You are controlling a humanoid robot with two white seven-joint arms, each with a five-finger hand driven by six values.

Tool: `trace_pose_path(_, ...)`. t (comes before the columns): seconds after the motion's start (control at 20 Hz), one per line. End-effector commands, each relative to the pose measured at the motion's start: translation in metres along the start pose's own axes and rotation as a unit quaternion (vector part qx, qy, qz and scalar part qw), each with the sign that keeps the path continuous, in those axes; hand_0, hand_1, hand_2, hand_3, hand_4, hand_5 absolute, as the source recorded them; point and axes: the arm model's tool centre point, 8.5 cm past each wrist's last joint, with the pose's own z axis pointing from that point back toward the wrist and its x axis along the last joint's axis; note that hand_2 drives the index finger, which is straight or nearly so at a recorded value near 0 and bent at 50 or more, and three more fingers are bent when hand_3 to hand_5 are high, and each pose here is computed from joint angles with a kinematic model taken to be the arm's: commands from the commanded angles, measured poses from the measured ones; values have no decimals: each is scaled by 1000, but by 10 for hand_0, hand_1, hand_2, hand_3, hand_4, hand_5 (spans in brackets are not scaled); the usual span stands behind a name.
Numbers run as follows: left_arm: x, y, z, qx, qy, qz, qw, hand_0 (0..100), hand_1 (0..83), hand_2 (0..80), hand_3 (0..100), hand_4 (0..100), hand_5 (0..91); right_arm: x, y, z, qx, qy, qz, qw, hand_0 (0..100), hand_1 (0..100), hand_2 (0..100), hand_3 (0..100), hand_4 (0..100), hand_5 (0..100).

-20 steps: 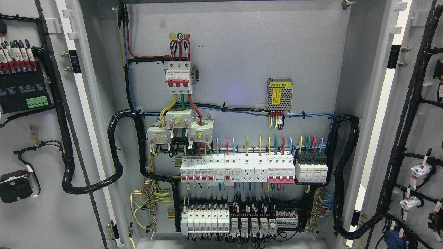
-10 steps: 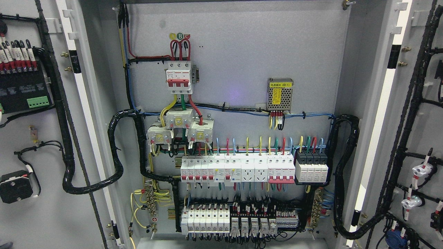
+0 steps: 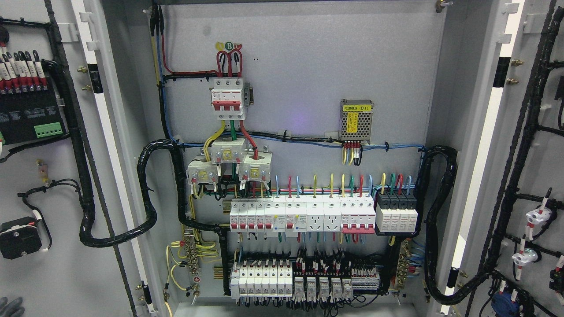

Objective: Open door with both hands

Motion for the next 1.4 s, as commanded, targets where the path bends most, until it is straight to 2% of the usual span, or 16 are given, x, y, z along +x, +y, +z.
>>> trace_pose_path(0.0, 13, -35, -14, -40, -27, 15, 999, 0, 0, 0, 0, 42, 0, -1, -4, 6, 1, 7, 6, 1000, 0, 0, 0, 0, 0, 0)
trace_pose_path(0.2, 9, -53, -2, -65, -15, 23, 998, 0, 0, 0, 0, 42, 0, 1, -6, 7, -2, 6, 9, 1000, 0, 0, 0, 0, 0, 0)
trace_pose_path(0.5, -5, -77, 18, -95, 14, 37, 995, 0, 0, 0, 0, 42, 0, 1, 3, 2, 6, -4, 1, 1000, 0, 0, 0, 0, 0, 0)
trace_pose_path(0.85, -17, -101, 40, -130, 44, 52, 989, 0, 0, 0, 0, 42, 0, 6, 31, -20, 45, -36, -25, 998, 0, 0, 0, 0, 0, 0)
trace_pose_path(1.35, -31, -118, 71, -157, 83, 62, 982, 0, 0, 0, 0, 42, 0, -10, 64, -25, 69, -25, -71, 995, 0, 0, 0, 0, 0, 0)
